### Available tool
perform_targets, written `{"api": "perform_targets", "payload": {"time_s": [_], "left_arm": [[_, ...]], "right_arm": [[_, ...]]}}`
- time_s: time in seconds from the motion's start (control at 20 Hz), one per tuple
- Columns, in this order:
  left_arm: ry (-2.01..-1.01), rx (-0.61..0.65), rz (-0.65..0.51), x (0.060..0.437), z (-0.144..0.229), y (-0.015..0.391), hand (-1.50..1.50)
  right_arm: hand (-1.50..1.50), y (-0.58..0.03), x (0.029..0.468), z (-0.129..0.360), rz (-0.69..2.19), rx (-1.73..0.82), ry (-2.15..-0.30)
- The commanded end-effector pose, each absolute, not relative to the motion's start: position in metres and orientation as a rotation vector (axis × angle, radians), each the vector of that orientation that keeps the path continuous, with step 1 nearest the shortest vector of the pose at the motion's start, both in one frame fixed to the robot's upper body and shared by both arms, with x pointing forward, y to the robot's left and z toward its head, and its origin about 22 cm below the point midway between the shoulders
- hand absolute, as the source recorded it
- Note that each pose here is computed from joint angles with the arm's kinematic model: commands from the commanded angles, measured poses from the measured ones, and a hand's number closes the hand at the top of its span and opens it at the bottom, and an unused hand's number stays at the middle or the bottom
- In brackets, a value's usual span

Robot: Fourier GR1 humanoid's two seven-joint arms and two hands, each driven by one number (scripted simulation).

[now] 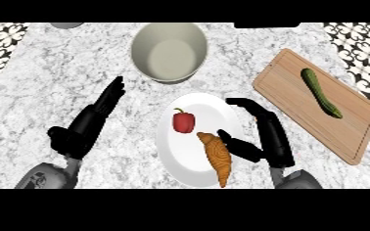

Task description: Pick the croissant from the plate and place it in the bowl

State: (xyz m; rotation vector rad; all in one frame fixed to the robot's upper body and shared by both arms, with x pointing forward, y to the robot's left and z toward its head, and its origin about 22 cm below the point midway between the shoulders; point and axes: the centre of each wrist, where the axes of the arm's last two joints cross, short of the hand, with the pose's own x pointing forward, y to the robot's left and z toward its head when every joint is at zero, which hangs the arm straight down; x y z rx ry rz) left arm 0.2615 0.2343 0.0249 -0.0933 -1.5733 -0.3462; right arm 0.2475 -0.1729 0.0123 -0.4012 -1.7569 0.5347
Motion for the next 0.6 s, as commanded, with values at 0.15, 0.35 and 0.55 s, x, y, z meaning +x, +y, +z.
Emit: {"api": "perform_targets", "payload": {"time_s": [0.15,0.35,0.55], "left_arm": [[-1.587,-0.17,-0.364,0.27,0.04,0.196,0.0],[-1.581,-0.178,-0.36,0.265,0.033,0.205,0.0],[-1.582,-0.172,-0.392,0.261,0.032,0.197,0.0]], "right_arm": [[-1.5,-0.149,0.241,0.022,0.912,-0.661,-1.655],[-1.5,-0.15,0.251,0.038,1.136,-0.826,-1.405],[-1.5,-0.132,0.256,0.047,1.336,-0.83,-1.074]]}}
